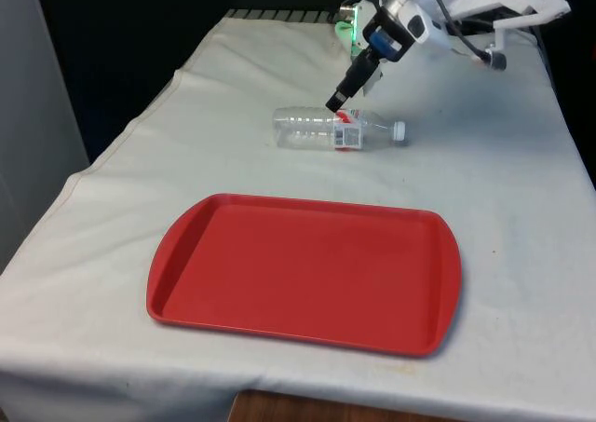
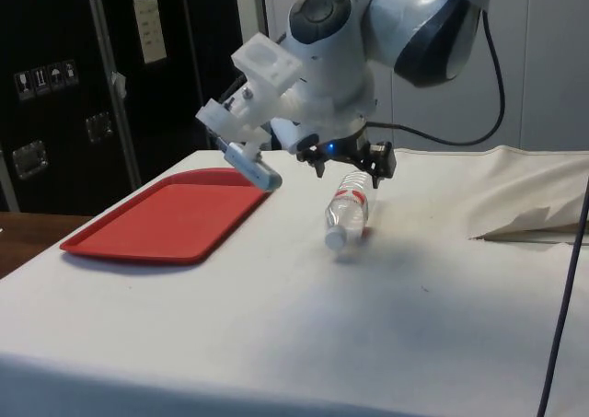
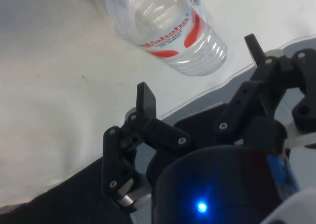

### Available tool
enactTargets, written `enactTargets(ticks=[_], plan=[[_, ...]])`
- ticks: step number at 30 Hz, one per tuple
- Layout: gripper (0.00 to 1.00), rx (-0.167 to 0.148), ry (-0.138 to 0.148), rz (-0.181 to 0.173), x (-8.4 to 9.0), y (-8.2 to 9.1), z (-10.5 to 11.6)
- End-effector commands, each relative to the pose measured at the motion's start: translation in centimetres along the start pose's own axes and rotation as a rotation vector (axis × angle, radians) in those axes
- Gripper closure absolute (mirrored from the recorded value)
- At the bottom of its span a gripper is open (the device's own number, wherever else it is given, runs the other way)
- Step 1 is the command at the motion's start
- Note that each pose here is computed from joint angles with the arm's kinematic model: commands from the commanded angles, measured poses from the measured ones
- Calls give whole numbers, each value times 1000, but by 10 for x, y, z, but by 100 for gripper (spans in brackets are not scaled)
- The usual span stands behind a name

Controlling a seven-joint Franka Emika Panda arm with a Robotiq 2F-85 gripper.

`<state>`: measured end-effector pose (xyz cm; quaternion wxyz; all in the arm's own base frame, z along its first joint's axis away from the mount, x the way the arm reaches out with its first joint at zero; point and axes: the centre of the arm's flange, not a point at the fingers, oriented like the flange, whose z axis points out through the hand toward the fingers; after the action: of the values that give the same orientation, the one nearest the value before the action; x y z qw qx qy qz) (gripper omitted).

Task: Place the bottle upright on the tray.

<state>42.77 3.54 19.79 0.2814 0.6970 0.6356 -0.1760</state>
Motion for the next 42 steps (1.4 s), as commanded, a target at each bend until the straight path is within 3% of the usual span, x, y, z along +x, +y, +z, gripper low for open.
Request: enactTargets(ticks=[1,7,15,16,23,33,42], plan=[[0,-9,-12,-9,2,1,1],[0,-5,-19,-32,6,-1,4],[0,-11,-48,-88,24,4,15],[0,-3,-39,-79,21,4,15],[0,-14,-72,-118,33,3,16],[0,-17,-79,-122,38,3,14],[0,2,-91,-139,43,2,22]])
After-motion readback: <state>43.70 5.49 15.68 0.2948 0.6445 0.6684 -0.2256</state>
